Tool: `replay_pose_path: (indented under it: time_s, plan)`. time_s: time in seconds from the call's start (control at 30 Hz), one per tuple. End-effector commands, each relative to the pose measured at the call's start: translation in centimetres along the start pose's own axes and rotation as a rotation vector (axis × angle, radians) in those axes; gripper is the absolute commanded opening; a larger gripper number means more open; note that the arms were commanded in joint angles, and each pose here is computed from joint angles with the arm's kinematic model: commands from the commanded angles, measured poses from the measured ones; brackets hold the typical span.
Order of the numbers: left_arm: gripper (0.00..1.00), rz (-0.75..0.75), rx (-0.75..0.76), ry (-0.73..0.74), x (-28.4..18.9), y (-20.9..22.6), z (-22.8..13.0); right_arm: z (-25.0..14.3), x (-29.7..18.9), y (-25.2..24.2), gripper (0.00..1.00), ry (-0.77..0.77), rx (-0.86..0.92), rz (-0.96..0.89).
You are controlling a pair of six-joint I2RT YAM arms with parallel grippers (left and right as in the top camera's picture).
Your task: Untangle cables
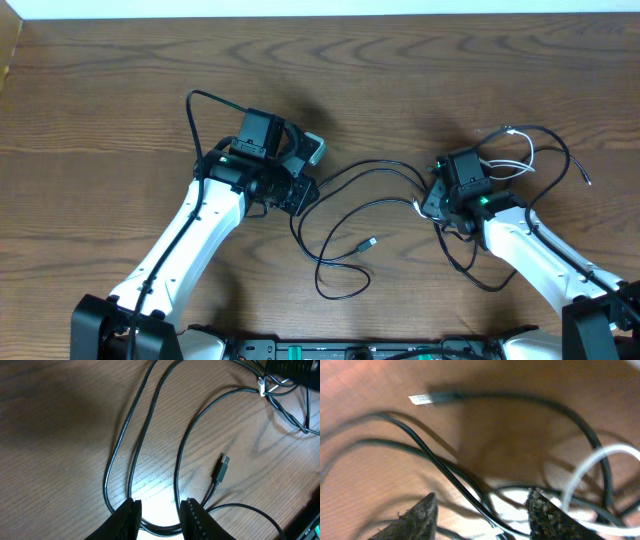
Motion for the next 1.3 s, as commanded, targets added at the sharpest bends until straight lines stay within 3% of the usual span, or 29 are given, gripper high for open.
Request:
replay_pose_path:
  time_s: [0.0, 0.1, 0.37, 0.8, 0.87, 1.0, 1.1, 1.17, 1.27]
  plan:
    - [0.31, 0.009, 0.019, 0.000, -0.1, 0.0, -0.1, 0.8, 0.0, 0.2, 0.45, -0.051, -0.010, 0.000]
    - [0.31, 0.009, 0.018, 0.000, -0.1, 0.0, -0.1, 1.2, 0.0, 0.4, 0.37, -0.068, -0.007, 0.012]
    - [0.31, 0.009, 0.018, 0.000, -0.1, 0.0, -0.1, -1.2, 0.3, -1.2, 0.48, 0.032, -0.093, -0.056]
    - [0.31, 0.009, 0.018, 0.000, -0.1, 0.0, -0.1, -2.4, 1.0, -2.1, 0.47, 0.042, -0.097, -0.072]
    - [0.31, 0.009, 0.018, 0.000, -0.1, 0.0, -0.1, -1.8, 1.0, -1.5, 0.43, 0.014, -0.092, -0.042]
    - [0.31, 0.009, 0.018, 0.001, -0.1, 0.0, -0.1, -0.5, 1.0, -0.1, 0.20, -0.047, -0.082, 0.029]
    - [0.31, 0.009, 0.018, 0.001, -0.1, 0.0, -0.1, -0.2, 1.1, 0.3, 0.11, -0.063, -0.061, 0.050]
    - [0.31, 0.009, 0.018, 0.001, -0.1, 0.0, -0.1, -0.4, 1.3, 0.4, 0.12, -0.056, -0.068, 0.049]
    - [0.31, 0.009, 0.018, 0.001, -0.1, 0.0, -0.1, -1.0, 1.9, 0.5, 0.27, -0.030, -0.081, 0.038]
Point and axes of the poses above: each gripper's point midway between its finger pads, its own x axis out along the fingers, its own y axis along the line the jaws close on, z = x × y, the point moved 4 cm from there along -x, back along the fingers, and after that the axes turned 11 degrees about -x, right-handed, at the moved point
